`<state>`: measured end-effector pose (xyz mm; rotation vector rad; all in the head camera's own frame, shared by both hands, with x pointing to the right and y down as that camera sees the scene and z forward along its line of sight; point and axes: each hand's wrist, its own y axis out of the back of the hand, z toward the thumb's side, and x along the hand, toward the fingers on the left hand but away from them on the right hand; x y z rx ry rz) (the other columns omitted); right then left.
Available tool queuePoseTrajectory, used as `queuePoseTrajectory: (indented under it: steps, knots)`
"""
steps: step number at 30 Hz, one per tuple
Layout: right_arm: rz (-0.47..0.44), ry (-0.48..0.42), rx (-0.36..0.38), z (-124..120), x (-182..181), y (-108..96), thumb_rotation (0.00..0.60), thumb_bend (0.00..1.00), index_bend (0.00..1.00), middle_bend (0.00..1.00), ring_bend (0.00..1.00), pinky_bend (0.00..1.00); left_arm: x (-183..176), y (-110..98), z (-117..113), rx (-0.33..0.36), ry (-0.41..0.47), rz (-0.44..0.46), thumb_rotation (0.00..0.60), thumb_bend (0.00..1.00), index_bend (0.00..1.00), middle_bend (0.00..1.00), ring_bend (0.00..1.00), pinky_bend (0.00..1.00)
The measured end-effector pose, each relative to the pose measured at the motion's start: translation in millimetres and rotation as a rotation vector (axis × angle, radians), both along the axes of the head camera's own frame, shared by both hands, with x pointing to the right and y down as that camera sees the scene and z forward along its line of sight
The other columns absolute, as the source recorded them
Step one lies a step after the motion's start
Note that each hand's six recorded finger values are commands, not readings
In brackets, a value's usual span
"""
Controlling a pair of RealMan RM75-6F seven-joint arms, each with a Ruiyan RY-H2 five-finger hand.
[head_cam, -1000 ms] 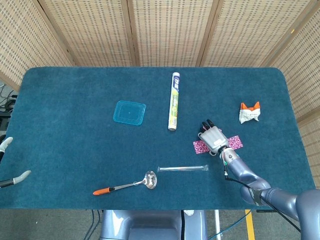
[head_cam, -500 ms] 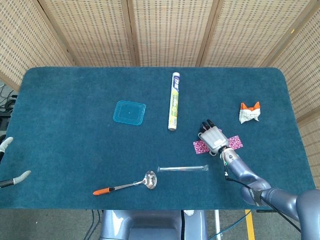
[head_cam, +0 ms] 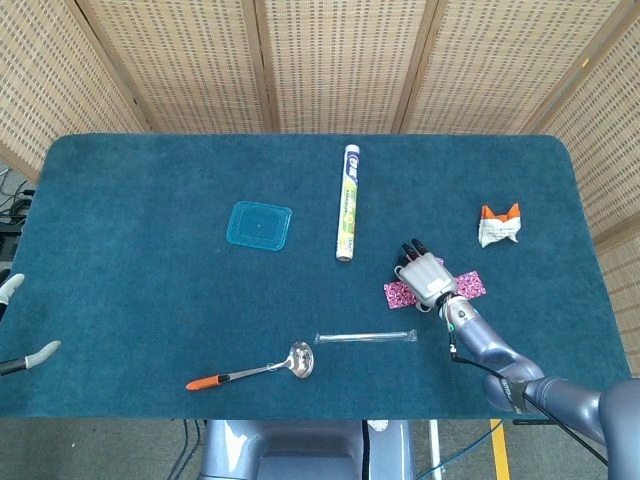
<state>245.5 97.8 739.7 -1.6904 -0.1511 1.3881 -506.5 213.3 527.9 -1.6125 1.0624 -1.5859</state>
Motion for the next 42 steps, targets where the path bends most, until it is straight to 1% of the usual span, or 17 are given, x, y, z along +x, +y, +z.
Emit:
queuePoseTrajectory:
  steps: [11, 19, 27, 31, 42]
  knots:
    - [-0.003, 0.000, 0.039, -20, 7, -13, 0.600, 0.31, 0.47, 0.24, 0.00, 0.00, 0, 1, 0, 0.001, 0.002, -0.001, 0.201, 0.00, 0.02, 0.00, 0.00, 0.00]
    - [-0.016, 0.042, 0.062, -35, 29, -18, 0.600, 0.31, 0.47, 0.24, 0.00, 0.00, 2, 1, -1, 0.004, 0.003, 0.000, 0.201, 0.00, 0.02, 0.00, 0.00, 0.00]
    - [-0.016, 0.078, 0.055, -36, 54, -15, 0.600, 0.31, 0.47, 0.24, 0.00, 0.00, 2, 3, -3, 0.007, 0.000, -0.001, 0.199, 0.00, 0.02, 0.00, 0.00, 0.00]
    - [-0.009, 0.098, 0.056, -35, 67, -17, 0.600, 0.31, 0.47, 0.24, 0.00, 0.00, 3, 5, -5, 0.010, -0.003, -0.004, 0.203, 0.00, 0.02, 0.00, 0.00, 0.00]
    - [-0.007, 0.106, 0.058, -33, 89, -21, 0.600, 0.31, 0.47, 0.24, 0.00, 0.00, 7, 6, -8, 0.013, -0.007, -0.002, 0.200, 0.00, 0.02, 0.00, 0.00, 0.00]
